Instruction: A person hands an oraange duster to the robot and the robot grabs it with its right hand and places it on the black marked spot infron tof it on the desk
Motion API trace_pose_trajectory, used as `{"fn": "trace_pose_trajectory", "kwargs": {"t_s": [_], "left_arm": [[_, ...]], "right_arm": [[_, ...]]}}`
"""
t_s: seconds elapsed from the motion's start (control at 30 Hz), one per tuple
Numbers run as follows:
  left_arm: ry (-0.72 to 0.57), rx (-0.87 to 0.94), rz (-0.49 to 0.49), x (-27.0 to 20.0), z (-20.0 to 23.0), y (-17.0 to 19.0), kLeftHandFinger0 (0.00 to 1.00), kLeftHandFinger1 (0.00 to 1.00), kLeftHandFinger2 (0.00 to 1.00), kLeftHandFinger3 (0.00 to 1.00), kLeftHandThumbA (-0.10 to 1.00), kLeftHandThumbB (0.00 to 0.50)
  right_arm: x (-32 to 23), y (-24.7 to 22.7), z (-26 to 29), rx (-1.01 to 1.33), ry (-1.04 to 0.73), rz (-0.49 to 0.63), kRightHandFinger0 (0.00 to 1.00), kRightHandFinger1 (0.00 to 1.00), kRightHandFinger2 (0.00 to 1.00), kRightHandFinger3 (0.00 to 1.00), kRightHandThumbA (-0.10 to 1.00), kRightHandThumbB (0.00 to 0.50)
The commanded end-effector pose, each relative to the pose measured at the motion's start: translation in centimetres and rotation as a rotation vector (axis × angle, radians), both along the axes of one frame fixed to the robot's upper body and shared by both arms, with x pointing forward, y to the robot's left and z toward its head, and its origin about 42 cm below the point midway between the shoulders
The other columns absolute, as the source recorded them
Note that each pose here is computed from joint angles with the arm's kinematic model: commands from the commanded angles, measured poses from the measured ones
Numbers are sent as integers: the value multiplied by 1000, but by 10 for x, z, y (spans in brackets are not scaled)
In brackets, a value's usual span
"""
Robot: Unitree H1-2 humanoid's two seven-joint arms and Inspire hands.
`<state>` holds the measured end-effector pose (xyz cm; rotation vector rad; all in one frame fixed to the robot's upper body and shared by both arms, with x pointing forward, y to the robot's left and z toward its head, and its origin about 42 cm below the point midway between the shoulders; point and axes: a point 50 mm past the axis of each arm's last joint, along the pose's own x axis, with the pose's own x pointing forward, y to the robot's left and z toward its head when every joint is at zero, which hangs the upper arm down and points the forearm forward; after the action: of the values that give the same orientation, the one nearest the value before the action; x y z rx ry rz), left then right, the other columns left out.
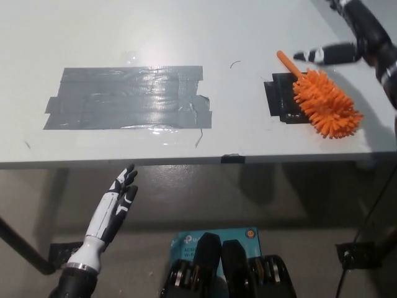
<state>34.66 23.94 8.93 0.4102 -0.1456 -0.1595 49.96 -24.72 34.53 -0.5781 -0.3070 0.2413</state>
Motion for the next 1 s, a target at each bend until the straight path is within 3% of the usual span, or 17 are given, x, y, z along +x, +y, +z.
{"fn": "trace_pose_trajectory", "kwargs": {"t_s": [0.0, 0.1, 0.23, 0.4, 0.6, 0.73, 0.87, 0.97], "left_arm": [[-11, 0, -20, -9, -3, 0, 1000, 1000, 1000, 1000, 1000, 154], [-5, 0, -15, -15, -10, 3, 1000, 1000, 1000, 1000, 1000, 152], [16, -7, -13, -21, -17, 4, 1000, 1000, 1000, 1000, 1000, 147], [29, 4, -15, -31, -23, 2, 1000, 1000, 1000, 1000, 1000, 142], [25, -2, -12, -29, -24, 3, 1000, 1000, 1000, 1000, 1000, 134], [21, 3, -15, -25, -21, 2, 1000, 1000, 1000, 1000, 1000, 150], [32, -4, -20, -27, -24, -1, 1000, 1000, 1000, 1000, 1000, 159], [48, -10, -12, -30, -24, -1, 1000, 1000, 1000, 1000, 1000, 165]], "right_arm": [[-198, 4, 59, 124, -528, 176, 1000, 1000, 1000, 1000, 960, 366], [-223, 12, 23, 153, -480, 199, 1000, 1000, 1000, 1000, 963, 312], [-236, 22, -22, 213, -366, 204, 1000, 1000, 1000, 1000, 987, 333], [-229, 31, -98, 264, -157, 112, 1000, 1000, 1000, 1000, 925, 266], [-205, 34, -155, 259, 4, 28, 1000, 1000, 1000, 1000, 860, 254], [-187, 39, -190, 244, 90, 6, 1000, 1000, 1000, 1000, 743, 180], [-187, 38, -208, 212, 156, 8, 1000, 1000, 1000, 1000, 746, 202], [-189, 40, -216, 161, 196, 26, 1000, 1000, 1000, 1000, 770, 191]]}}
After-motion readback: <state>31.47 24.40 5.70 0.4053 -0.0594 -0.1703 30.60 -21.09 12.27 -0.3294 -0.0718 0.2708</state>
